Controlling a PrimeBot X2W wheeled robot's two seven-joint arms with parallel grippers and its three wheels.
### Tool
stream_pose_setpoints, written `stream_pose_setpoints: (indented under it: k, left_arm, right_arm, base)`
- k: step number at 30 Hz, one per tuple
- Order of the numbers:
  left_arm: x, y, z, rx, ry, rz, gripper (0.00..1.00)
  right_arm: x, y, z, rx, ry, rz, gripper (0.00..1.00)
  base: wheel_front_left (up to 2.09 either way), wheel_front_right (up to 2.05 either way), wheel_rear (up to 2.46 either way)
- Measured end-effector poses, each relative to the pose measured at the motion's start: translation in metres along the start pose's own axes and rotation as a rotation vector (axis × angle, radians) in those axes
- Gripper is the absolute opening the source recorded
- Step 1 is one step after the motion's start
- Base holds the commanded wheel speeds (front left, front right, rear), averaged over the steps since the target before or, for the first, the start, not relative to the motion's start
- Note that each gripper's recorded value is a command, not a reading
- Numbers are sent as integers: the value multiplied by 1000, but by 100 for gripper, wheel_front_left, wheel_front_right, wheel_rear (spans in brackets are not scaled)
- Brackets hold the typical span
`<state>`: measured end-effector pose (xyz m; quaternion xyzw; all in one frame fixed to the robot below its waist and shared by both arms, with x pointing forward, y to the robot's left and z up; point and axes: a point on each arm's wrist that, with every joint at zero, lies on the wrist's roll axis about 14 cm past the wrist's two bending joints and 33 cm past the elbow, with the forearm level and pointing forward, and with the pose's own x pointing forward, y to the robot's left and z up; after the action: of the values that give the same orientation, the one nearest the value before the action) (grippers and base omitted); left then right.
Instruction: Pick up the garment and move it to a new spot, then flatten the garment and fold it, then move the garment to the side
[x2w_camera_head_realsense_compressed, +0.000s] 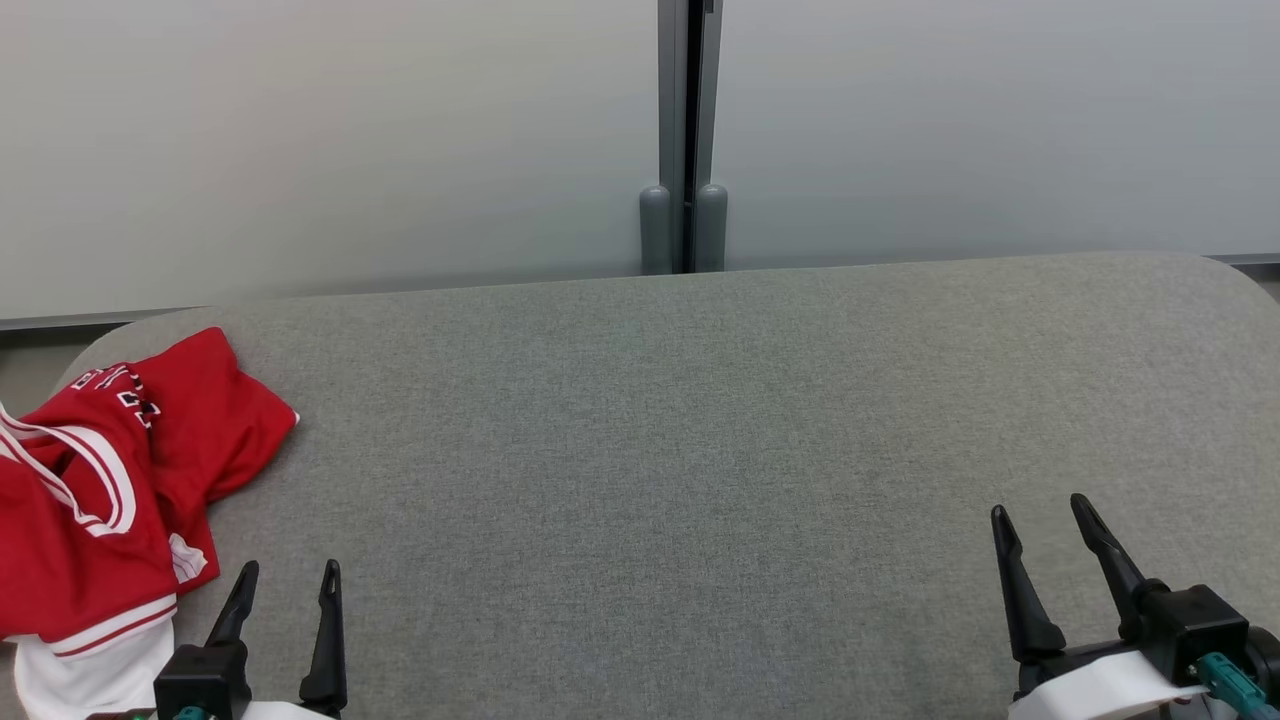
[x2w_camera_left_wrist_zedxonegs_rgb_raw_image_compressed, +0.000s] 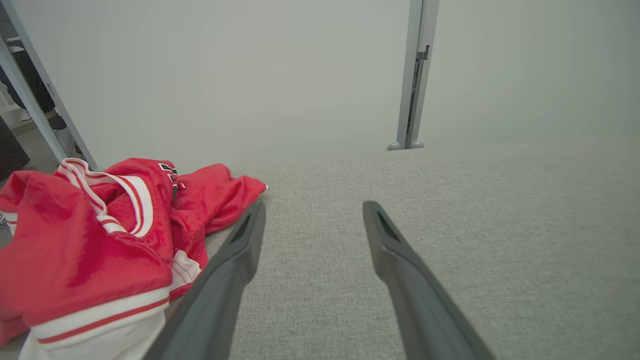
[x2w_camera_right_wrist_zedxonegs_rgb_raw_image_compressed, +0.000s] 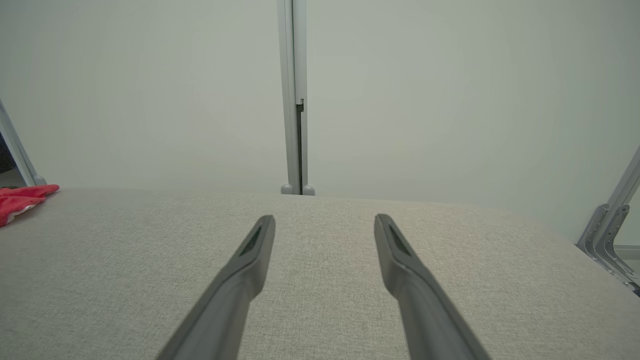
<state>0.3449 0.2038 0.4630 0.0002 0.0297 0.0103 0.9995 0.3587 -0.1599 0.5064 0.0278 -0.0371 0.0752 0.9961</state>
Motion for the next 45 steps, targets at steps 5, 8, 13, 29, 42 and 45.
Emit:
stream_pose_setpoints:
  k: [5, 8, 13, 29, 42, 45]
  left_arm:
    - [-1, 0, -2, 3, 4, 0, 100]
    - [0, 2, -2, 0, 4, 4, 100]
    - [0, 3, -3, -5, 7, 8, 100]
    - [-15, 21, -5, -22, 8, 69, 100]
    - [-101, 93, -18, -32, 22, 372, 100]
    - [-110, 98, -15, -41, 8, 407, 100]
  right_arm:
    - [-1, -3, 0, 1, -3, -12, 100]
    - [-1, -6, 1, 7, -5, -25, 100]
    - [-4, -11, 0, 12, -3, -45, 100]
    - [3, 8, -6, 15, 13, 19, 100]
    - [41, 136, -4, 48, 8, 398, 100]
    - [42, 156, -3, 66, 7, 455, 100]
  base:
    - [0, 0, 0]
    - [0, 0, 0]
    - [0, 0, 0]
    - [0, 0, 0]
    - [0, 0, 0]
    - [0, 0, 0]
